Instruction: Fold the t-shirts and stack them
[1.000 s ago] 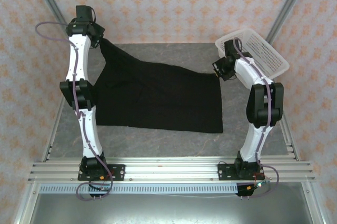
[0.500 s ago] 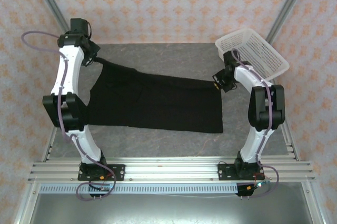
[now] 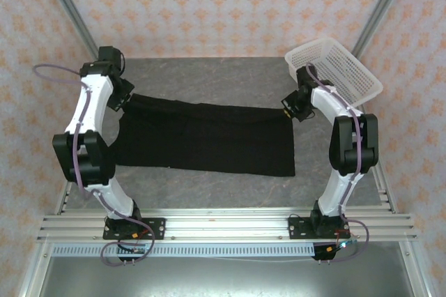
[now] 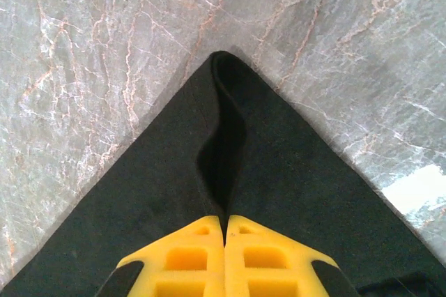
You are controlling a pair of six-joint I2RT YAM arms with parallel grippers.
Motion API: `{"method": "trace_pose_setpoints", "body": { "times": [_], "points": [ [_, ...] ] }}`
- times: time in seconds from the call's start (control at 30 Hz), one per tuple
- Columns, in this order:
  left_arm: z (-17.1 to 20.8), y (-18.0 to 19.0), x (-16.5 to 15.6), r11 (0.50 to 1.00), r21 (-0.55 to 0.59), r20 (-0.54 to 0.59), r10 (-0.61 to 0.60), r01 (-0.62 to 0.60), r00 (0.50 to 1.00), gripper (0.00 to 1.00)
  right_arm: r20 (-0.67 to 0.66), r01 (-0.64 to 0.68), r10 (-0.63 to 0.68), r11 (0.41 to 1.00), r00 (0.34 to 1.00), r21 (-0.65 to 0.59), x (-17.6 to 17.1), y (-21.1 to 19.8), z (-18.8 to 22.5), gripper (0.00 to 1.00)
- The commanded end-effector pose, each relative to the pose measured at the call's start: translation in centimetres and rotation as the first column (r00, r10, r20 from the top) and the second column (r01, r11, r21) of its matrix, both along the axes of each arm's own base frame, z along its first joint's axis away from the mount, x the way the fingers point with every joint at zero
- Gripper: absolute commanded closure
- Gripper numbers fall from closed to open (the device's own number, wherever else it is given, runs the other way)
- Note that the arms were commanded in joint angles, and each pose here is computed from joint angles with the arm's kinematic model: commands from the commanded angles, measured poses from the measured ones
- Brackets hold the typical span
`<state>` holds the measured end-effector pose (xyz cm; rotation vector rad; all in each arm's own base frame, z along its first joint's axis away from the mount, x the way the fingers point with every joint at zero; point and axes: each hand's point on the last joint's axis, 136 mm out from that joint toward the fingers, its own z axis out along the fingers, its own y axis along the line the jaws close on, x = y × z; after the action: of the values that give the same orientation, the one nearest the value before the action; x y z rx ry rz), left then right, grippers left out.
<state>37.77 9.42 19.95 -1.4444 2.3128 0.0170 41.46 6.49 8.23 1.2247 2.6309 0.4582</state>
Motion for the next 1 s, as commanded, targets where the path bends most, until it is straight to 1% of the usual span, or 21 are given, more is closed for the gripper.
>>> {"method": "trace_pose_setpoints", "body": {
  "times": [0.0,0.1,0.2,0.33,0.53,0.77,0.87,0.97],
  "points": [
    [4.4,1.3,-3.2,0.993,0.083,0.074,0.081,-0.087,0.994,1.0,0.02,-0.006,0.007,0.999,1.0,-0.047,-0.9,-1.1,2.0,1.0],
    [5.4,1.5,-5.0,0.987,0.11,0.092,0.109,-0.119,0.99,1.0,0.021,-0.012,0.013,0.998,1.0,-0.055,-1.5,-1.3,2.4,1.0],
    [5.2,2.0,-7.3,0.978,0.154,0.076,0.132,-0.142,0.988,1.0,0.014,-0.021,0.022,0.998,1.0,-0.064,-2.2,-1.4,2.6,1.0],
    [3.2,1.6,-9.0,0.981,0.151,0.032,0.115,-0.119,0.993,1.0,-0.006,-0.028,0.028,0.998,1.0,-0.064,-3.7,-1.5,1.9,1.0],
    [0.0,1.4,-10.7,0.983,0.162,-0.06,0.103,-0.092,0.993,1.0,-0.061,-0.028,0.025,0.999,0.998,-0.038,-6.6,-1.2,-0.6,1.0],
    [-2.8,1.7,-13.1,0.978,0.195,-0.152,0.103,-0.073,0.983,1.0,-0.122,-0.027,0.026,1.0,0.992,-0.003,-8.9,-0.8,-3.7,1.0],
    [-3.4,1.7,-14.2,0.975,0.208,-0.171,0.113,-0.077,0.979,1.0,-0.137,-0.025,0.024,1.0,0.99,-0.011,-9.5,-0.9,-4.0,1.0],
    [-3.8,1.7,-14.9,0.973,0.215,-0.169,0.119,-0.081,0.978,1.0,-0.118,-0.02,0.016,0.999,0.993,-0.03,-9.8,-1.2,-3.2,1.0]
  ]
}}
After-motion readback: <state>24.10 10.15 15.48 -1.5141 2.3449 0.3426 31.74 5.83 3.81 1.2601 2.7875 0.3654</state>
